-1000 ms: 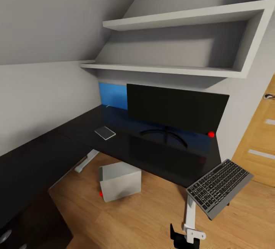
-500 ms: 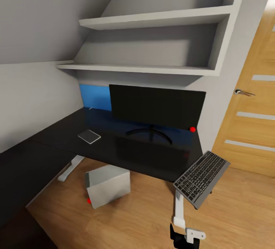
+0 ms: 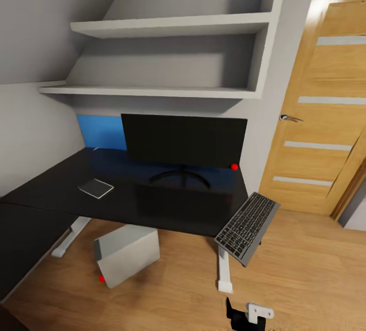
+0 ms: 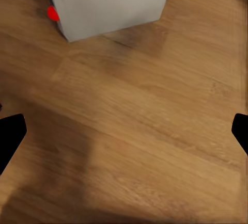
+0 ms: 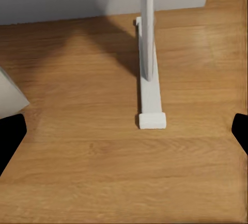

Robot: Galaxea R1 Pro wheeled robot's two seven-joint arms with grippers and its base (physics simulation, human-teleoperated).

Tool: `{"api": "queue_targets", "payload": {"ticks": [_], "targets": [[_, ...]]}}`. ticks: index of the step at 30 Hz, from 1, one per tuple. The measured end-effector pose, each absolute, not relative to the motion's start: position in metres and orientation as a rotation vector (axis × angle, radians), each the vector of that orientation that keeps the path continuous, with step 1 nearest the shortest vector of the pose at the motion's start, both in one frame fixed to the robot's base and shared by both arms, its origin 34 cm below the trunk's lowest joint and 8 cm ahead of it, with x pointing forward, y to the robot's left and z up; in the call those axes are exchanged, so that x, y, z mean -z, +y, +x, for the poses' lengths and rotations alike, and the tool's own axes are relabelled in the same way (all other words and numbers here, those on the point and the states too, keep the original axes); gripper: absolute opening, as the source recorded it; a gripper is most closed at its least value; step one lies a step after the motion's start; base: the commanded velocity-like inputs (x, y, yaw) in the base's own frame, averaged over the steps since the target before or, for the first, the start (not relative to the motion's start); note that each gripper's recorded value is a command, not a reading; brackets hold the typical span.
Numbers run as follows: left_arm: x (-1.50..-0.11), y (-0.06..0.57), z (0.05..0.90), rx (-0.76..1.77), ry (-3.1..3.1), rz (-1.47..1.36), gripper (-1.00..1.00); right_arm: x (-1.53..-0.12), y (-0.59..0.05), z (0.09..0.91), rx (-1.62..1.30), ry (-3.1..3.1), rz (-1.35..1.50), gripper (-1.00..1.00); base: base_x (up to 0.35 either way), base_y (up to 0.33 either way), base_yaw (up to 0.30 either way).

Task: In the bedroom, organize the workspace by keeping the computer under the desk, ensuring the monitor is on the desk, placing the keyboard on the desk next to the monitor, placing the mouse on the desk next to the keyboard, moving the folder from the swivel chair onto the desk next to the mouse, stacking the notebook on top of the folder with the pen on top of the notebook, and positioning the swivel chair next to the desk.

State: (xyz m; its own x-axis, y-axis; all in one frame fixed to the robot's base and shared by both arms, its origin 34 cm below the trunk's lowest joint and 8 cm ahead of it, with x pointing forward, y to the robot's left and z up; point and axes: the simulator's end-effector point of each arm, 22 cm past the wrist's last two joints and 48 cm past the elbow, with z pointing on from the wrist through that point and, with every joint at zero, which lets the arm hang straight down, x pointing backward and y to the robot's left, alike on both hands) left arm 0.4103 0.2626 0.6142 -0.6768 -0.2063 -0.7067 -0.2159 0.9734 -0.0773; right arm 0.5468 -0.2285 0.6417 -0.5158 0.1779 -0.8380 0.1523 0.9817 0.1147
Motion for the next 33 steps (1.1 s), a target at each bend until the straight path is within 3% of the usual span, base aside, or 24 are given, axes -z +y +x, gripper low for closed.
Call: {"api": "queue_targets", "payload": {"ticks": [33], "targets": [[-0.6145, 0.2625, 0.4107, -0.015, 2.331, -0.293, 1.0, -0.6418, -0.2284, 0.5469, -0.033, 2.121, 0.23, 1.0, 0.0, 0.119, -0.3]]}}
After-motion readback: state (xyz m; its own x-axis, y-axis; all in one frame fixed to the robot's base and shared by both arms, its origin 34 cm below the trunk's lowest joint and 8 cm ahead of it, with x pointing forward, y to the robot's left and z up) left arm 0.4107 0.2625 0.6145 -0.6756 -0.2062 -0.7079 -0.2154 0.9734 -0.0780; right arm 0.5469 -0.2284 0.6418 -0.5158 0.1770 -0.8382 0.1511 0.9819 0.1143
